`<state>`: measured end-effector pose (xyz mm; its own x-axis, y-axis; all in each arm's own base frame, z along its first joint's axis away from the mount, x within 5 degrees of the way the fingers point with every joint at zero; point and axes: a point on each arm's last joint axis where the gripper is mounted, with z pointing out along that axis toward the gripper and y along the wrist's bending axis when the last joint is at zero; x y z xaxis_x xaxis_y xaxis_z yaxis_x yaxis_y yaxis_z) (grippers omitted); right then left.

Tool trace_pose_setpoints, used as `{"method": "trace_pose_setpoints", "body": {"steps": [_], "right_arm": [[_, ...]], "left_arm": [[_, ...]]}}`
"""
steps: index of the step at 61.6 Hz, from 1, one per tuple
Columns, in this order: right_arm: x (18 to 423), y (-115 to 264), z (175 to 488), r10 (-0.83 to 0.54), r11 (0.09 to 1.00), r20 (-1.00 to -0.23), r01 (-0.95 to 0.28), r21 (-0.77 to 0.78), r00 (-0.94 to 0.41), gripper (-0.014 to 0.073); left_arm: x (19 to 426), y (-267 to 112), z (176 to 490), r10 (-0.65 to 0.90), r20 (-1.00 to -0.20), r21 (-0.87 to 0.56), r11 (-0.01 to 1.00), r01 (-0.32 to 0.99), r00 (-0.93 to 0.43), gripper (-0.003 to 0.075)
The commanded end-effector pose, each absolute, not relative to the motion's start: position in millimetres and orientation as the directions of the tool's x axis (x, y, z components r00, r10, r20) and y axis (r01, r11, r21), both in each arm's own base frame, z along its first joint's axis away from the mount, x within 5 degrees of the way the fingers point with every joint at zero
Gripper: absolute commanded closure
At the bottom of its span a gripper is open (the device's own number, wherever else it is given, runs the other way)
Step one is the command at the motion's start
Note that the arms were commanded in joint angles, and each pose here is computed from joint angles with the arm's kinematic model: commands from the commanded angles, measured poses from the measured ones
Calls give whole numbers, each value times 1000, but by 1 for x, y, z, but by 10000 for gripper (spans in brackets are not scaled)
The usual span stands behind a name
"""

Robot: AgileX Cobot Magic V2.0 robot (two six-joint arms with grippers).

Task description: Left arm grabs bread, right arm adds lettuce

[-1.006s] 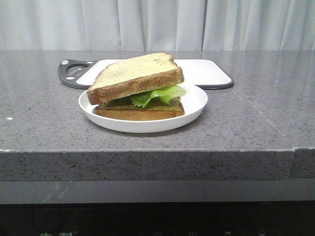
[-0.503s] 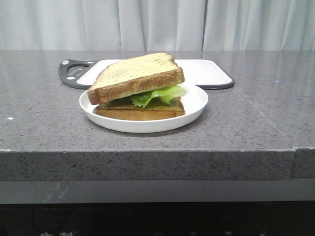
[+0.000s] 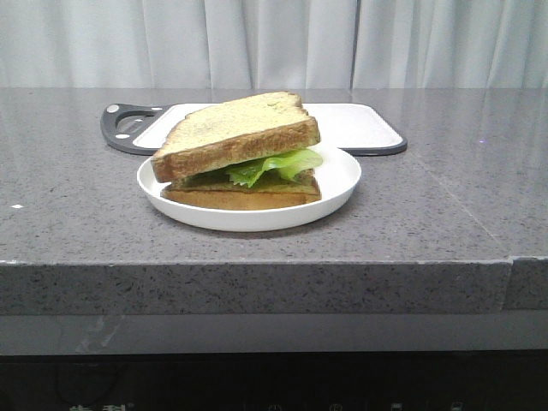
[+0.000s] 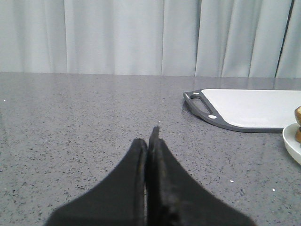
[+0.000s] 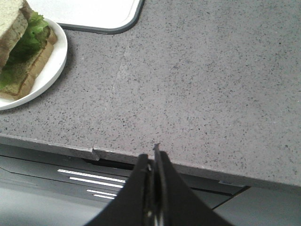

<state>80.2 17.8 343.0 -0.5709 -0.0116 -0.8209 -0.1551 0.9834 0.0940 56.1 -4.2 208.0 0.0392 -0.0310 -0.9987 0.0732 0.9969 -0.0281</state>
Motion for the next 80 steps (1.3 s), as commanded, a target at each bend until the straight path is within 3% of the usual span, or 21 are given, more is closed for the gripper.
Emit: {"method": "trace_pose_setpoints", "body": {"steps": [1, 80], "right_arm": [[82, 17, 355, -10, 985, -865, -156, 78, -502, 712], [82, 17, 355, -11, 985, -863, -155, 78, -505, 712]], "left_arm": [[54, -3, 215, -45, -990, -37, 997, 64, 134, 741], [54, -3, 217, -45, -985, -36, 998, 61, 164, 741]]}}
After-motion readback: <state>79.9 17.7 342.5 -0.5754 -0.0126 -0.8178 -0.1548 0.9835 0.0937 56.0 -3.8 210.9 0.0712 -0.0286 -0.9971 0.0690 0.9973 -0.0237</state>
